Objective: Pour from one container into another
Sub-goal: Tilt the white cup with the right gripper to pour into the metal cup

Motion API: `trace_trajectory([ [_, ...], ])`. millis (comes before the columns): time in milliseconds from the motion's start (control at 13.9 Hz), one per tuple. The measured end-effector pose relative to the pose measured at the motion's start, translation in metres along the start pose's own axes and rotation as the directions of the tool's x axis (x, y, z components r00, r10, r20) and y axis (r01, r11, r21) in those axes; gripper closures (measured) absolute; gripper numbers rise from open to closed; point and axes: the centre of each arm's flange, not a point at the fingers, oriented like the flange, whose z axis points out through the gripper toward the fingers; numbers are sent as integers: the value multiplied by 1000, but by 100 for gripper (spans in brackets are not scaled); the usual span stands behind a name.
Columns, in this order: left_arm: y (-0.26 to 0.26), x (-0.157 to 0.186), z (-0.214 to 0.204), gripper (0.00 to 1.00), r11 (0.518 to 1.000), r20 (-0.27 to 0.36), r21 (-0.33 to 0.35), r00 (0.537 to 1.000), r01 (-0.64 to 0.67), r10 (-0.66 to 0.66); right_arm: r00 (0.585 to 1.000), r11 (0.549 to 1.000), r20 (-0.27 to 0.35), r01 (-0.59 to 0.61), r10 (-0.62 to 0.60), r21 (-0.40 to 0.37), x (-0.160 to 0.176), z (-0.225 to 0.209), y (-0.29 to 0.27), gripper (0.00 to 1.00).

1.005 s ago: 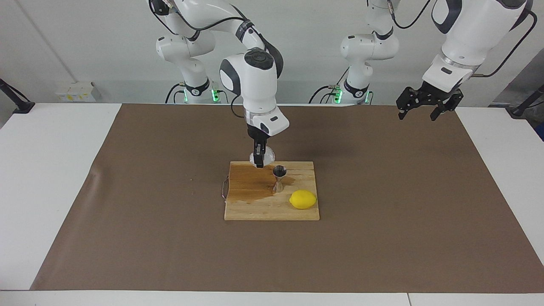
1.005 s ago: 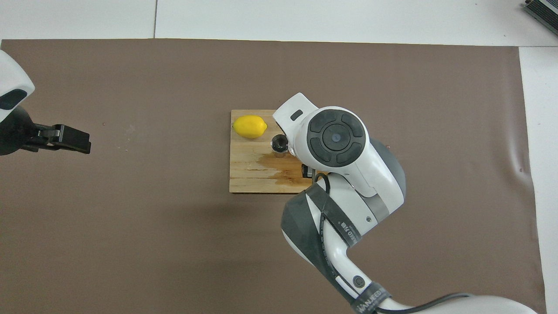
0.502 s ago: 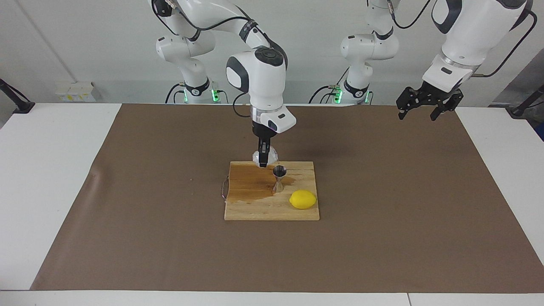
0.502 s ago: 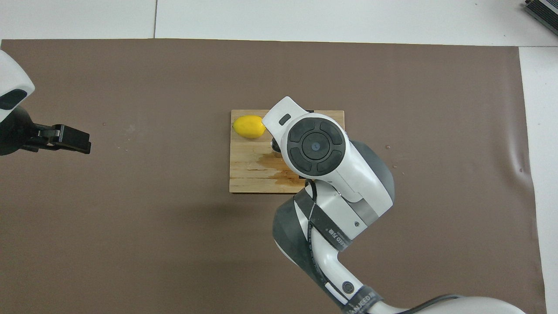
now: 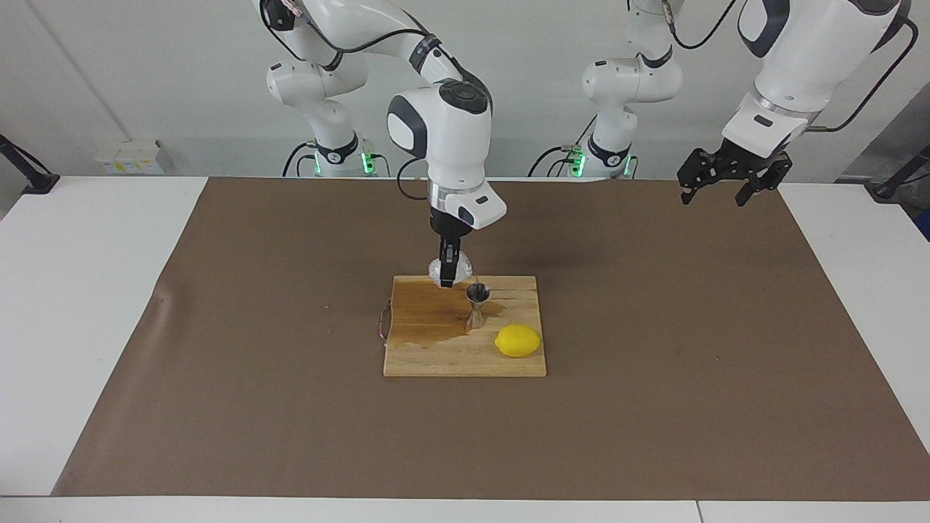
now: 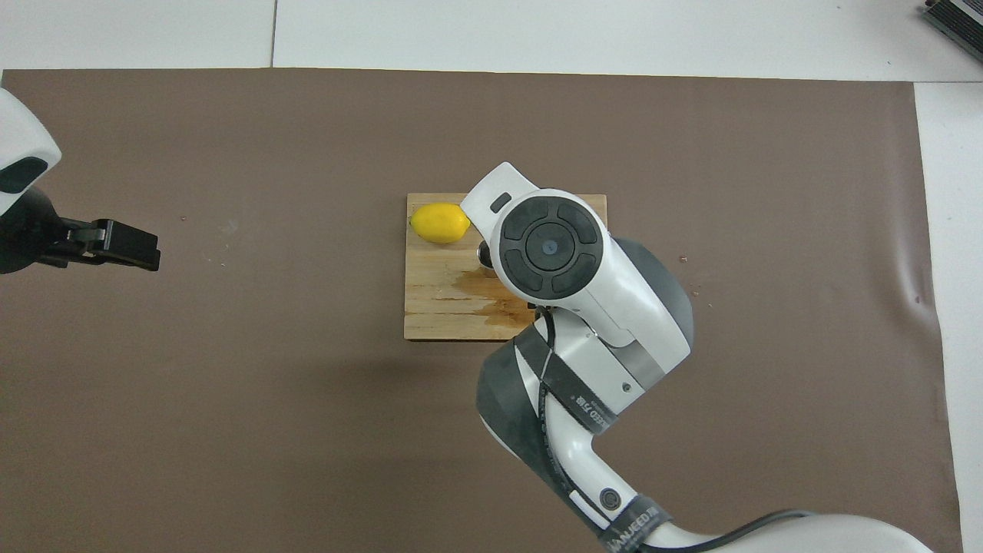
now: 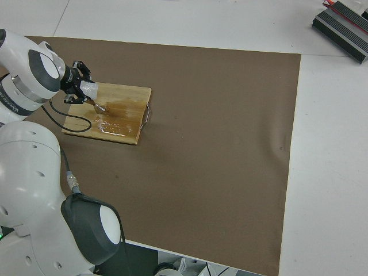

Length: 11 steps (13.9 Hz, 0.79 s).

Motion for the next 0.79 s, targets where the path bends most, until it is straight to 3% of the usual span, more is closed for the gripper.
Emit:
trace_trajectory([
  [790,0,0,0,0,1000,0,0,1000,0,0,998,1000,52,-20,20,-12,20,11,-4,49],
])
